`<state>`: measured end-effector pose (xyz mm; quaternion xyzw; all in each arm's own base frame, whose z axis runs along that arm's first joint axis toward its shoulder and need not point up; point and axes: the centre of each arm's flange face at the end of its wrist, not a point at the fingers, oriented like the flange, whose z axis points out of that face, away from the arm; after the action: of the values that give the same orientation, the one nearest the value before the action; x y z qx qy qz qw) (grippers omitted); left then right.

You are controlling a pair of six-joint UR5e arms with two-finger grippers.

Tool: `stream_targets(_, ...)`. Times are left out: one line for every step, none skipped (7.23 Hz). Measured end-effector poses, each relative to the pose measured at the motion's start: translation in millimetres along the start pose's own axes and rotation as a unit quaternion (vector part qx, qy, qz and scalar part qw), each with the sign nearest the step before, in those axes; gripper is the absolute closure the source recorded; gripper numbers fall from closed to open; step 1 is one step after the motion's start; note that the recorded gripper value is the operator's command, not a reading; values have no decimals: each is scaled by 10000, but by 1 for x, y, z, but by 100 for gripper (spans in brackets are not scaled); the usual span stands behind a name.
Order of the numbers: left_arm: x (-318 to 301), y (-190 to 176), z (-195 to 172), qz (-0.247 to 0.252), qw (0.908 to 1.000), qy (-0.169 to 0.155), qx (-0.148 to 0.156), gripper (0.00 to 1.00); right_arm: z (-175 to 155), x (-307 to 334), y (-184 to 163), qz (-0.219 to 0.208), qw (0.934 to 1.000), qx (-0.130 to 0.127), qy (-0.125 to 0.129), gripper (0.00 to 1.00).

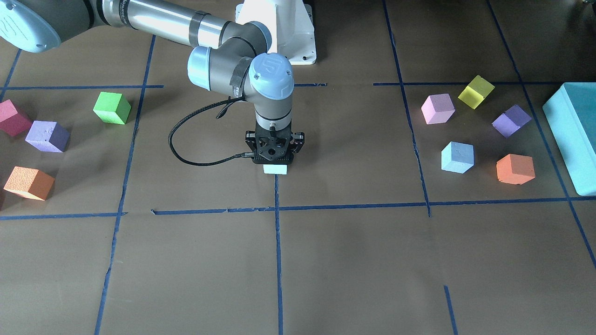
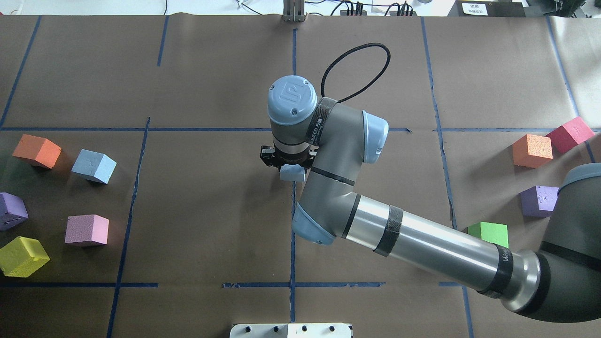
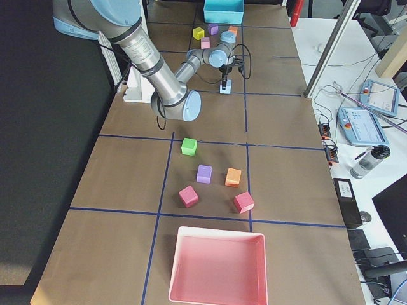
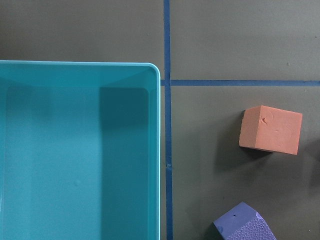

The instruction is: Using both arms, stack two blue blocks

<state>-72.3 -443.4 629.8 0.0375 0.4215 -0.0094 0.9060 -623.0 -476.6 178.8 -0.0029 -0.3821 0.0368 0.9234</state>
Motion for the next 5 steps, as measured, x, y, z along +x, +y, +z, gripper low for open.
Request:
stream_targets(0, 0, 0, -3, 10000, 3, -3, 0, 0, 0, 0, -2, 10000, 7, -19, 1)
stream_targets(0, 0, 0, -7, 10000, 5, -6, 0, -2, -1, -1, 3, 10000, 26, -70, 1)
stream_targets(0, 0, 0, -9, 10000, 7, -7, 0, -3, -3, -1, 10, 9999, 48, -138, 0)
stream_targets(0, 0, 0, -9, 10000, 9, -8, 0, -5, -4, 0, 10, 9998, 64, -185, 0)
stream_targets(0, -1, 0, -6, 10000, 8, -5, 0, -10, -4, -1, 6, 9997, 91, -226, 0)
